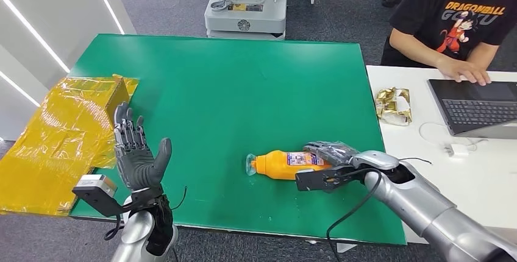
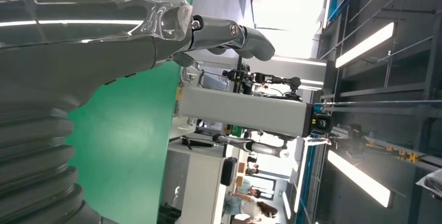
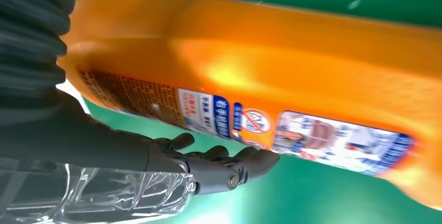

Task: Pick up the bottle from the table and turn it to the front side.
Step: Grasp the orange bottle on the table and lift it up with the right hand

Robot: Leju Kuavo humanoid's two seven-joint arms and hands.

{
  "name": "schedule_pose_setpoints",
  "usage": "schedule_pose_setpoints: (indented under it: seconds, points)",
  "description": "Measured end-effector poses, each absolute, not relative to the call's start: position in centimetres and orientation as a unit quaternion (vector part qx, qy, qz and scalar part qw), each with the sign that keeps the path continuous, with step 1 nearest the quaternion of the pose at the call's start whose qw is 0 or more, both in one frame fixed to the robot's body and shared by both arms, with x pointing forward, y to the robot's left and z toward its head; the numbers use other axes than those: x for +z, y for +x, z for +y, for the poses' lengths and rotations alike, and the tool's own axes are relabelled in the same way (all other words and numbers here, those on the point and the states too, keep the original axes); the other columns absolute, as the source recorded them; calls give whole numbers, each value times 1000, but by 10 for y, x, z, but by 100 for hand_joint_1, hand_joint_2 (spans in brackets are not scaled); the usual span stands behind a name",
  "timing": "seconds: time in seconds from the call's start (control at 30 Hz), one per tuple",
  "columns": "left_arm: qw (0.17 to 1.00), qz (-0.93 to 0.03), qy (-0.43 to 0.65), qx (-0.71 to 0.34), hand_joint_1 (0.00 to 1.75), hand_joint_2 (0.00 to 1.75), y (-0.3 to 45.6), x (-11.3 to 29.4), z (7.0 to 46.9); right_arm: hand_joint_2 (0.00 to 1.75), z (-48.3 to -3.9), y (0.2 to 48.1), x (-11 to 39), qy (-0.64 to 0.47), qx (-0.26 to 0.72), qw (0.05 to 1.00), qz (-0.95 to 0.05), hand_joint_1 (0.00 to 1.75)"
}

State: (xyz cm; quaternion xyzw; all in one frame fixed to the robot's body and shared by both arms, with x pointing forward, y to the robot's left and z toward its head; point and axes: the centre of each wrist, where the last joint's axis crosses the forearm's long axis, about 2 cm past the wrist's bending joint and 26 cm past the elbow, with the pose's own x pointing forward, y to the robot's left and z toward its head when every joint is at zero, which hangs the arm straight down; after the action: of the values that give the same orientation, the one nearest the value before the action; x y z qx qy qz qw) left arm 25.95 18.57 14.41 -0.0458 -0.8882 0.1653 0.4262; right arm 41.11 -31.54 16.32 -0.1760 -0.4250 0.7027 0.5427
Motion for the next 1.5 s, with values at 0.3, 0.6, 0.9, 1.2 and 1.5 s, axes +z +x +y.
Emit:
schedule_pose_setpoints:
  seconds: [0.3,0.6,0.9,1.2,1.5]
  points:
    - [428,-887,-39,167,0,175,259,144,186,175,-317,407,154,-223,702,545,-399,0]
    - [431,-886,-38,167,0,175,258,143,185,175,-317,401,146,-231,697,552,-395,164]
    - [440,-883,-38,161,0,175,257,143,183,175,-318,395,140,-243,682,555,-409,174]
    - [446,-881,-35,156,0,175,253,140,183,175,-309,378,123,-247,629,566,-472,175]
    - [450,-879,-24,156,0,175,245,136,182,175,-277,359,116,-259,489,579,-599,175]
